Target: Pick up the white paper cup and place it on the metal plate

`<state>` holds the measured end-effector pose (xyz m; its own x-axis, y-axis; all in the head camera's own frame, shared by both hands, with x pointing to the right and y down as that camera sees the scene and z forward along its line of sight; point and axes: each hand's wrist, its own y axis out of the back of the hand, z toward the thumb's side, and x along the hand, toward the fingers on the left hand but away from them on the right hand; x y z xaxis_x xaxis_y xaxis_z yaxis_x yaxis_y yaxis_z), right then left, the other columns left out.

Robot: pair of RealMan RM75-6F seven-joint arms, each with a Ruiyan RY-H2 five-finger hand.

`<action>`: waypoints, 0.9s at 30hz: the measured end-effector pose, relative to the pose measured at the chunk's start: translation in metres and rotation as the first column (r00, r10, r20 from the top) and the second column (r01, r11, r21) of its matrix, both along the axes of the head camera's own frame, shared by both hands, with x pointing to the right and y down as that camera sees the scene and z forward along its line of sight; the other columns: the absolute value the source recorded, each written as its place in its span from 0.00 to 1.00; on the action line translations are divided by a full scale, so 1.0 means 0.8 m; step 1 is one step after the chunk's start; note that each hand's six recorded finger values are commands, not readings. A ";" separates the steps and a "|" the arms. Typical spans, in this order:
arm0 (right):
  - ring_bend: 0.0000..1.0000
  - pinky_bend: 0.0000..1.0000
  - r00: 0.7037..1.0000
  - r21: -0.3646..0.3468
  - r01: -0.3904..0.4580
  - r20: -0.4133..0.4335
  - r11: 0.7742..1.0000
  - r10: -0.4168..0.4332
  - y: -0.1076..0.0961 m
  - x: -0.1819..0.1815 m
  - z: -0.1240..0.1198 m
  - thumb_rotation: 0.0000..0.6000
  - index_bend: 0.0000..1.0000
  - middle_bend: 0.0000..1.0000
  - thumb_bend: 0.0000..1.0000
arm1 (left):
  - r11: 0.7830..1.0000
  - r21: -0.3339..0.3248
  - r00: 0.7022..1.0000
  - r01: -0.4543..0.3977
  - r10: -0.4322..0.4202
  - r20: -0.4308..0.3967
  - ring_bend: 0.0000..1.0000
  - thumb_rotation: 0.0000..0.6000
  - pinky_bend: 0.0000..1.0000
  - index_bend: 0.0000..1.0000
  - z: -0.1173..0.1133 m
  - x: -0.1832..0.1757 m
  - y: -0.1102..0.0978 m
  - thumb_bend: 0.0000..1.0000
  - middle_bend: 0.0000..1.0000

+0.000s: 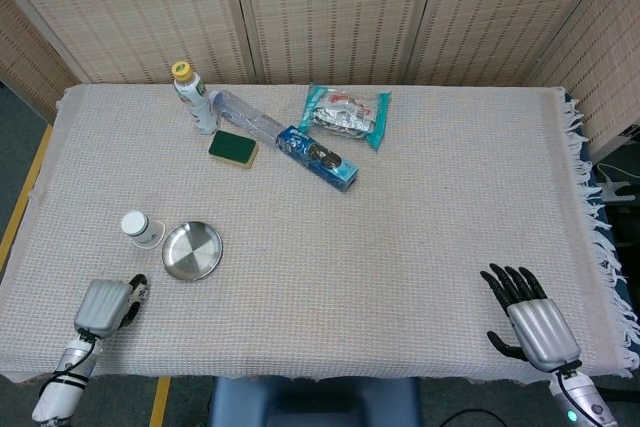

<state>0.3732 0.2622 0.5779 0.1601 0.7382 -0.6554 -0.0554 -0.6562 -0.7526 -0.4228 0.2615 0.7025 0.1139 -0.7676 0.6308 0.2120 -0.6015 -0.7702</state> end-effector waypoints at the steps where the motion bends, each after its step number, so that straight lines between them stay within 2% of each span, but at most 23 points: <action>1: 0.00 0.00 1.000 0.001 0.000 0.001 1.000 0.000 0.000 0.000 0.000 0.89 0.00 0.00 0.19 | 1.000 0.004 1.000 -0.003 0.003 0.004 1.00 1.00 1.00 0.38 0.000 0.000 0.000 0.40 1.00; 15: 0.00 0.00 1.000 -0.013 -0.007 -0.008 1.000 0.007 0.003 0.001 0.000 0.89 0.00 0.00 0.19 | 1.000 0.009 1.000 -0.011 0.011 0.007 1.00 1.00 1.00 0.44 0.005 0.005 0.000 0.40 1.00; 27: 0.00 0.00 1.000 -0.028 -0.011 -0.005 1.000 0.011 0.005 0.001 0.001 0.89 0.00 0.00 0.19 | 1.000 0.023 1.000 -0.013 0.013 0.004 1.00 1.00 1.00 0.56 0.010 0.006 -0.004 0.40 1.00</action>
<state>0.3740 0.2660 0.5789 0.1486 0.7213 -0.6765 -0.0516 -0.6775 -0.7337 -0.4177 0.2581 0.7105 0.1215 -0.7805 0.6133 0.2225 -0.5807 -0.7831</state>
